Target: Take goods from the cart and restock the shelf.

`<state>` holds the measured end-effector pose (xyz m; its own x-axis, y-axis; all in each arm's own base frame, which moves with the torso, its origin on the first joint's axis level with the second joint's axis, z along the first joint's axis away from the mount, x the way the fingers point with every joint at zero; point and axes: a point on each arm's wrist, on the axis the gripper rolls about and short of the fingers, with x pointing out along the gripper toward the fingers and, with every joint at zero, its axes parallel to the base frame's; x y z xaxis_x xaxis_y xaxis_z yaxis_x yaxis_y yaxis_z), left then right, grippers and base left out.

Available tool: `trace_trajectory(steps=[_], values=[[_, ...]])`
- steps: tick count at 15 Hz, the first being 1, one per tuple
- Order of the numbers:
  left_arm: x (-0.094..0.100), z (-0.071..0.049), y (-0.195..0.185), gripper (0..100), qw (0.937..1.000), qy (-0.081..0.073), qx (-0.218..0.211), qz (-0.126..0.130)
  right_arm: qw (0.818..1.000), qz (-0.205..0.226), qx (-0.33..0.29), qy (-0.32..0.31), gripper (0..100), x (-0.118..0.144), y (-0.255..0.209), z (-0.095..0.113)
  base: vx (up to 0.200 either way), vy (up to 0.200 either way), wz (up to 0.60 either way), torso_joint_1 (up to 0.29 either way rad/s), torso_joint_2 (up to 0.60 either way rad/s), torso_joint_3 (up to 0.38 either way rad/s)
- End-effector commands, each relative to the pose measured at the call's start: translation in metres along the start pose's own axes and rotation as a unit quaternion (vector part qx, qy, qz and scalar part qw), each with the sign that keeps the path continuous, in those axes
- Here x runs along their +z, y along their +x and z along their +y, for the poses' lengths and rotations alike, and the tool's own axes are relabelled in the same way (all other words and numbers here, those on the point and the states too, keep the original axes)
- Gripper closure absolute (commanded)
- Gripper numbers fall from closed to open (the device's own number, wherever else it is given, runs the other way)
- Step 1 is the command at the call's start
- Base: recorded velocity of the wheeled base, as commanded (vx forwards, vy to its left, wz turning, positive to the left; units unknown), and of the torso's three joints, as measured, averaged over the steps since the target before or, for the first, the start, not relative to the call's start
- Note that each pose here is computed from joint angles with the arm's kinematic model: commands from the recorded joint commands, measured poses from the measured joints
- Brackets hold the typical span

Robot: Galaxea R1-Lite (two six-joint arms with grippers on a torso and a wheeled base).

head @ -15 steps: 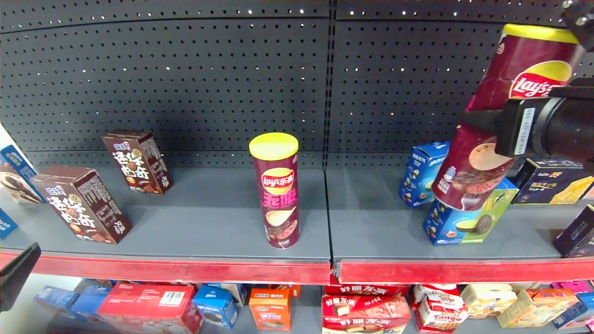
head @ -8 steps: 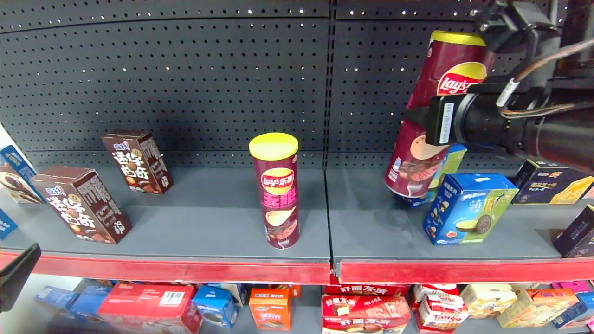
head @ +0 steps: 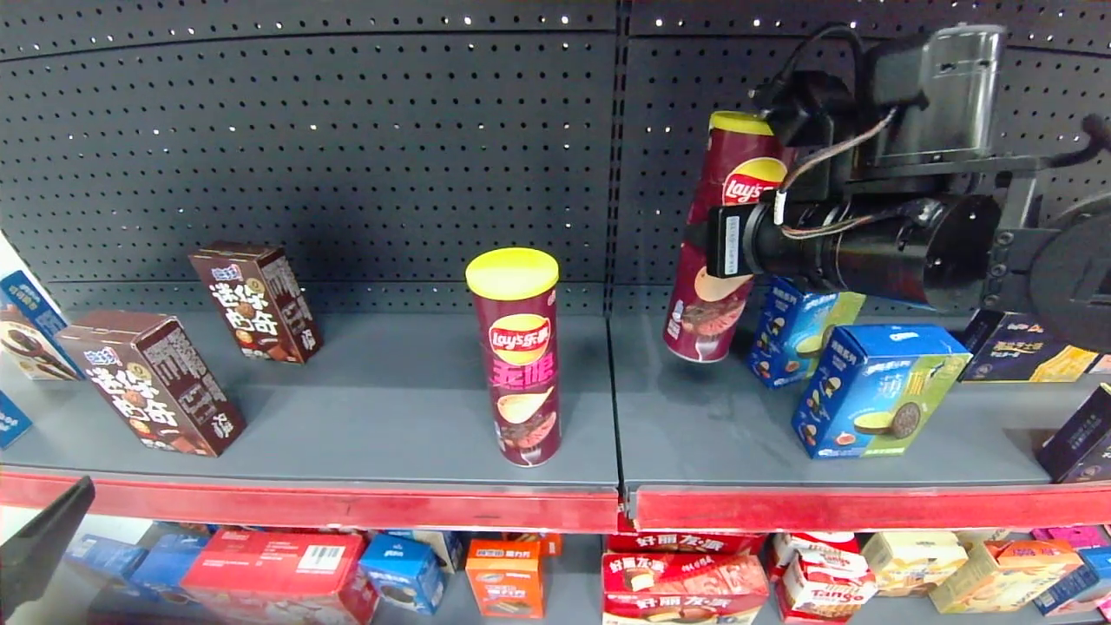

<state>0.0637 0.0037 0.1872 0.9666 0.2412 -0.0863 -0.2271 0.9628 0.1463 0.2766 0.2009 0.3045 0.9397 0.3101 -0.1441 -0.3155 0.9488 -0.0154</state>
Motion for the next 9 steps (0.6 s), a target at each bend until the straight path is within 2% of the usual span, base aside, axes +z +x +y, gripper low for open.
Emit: trace_trajectory(steps=[1,4,9], values=[[-0.004,-0.001,0.001,0,1.0,0.002,-0.001,0.007,1.0,0.014,0.003,-0.003,100,-0.01,0.021,0.001,0.0,0.0,0.0,0.0,0.0,0.0],[-0.002,-0.001,0.001,0,1.0,0.002,-0.001,0.005,0.999,0.022,0.034,-0.006,100,-0.02,0.04,0.009,0.0,0.0,0.0,0.0,0.0,0.0],[0.004,-0.001,0.004,0,1.0,0.001,-0.002,0.003,0.999,-0.006,0.052,-0.007,100,-0.031,0.082,0.022,0.0,0.0,0.0,0.0,0.0,0.0]])
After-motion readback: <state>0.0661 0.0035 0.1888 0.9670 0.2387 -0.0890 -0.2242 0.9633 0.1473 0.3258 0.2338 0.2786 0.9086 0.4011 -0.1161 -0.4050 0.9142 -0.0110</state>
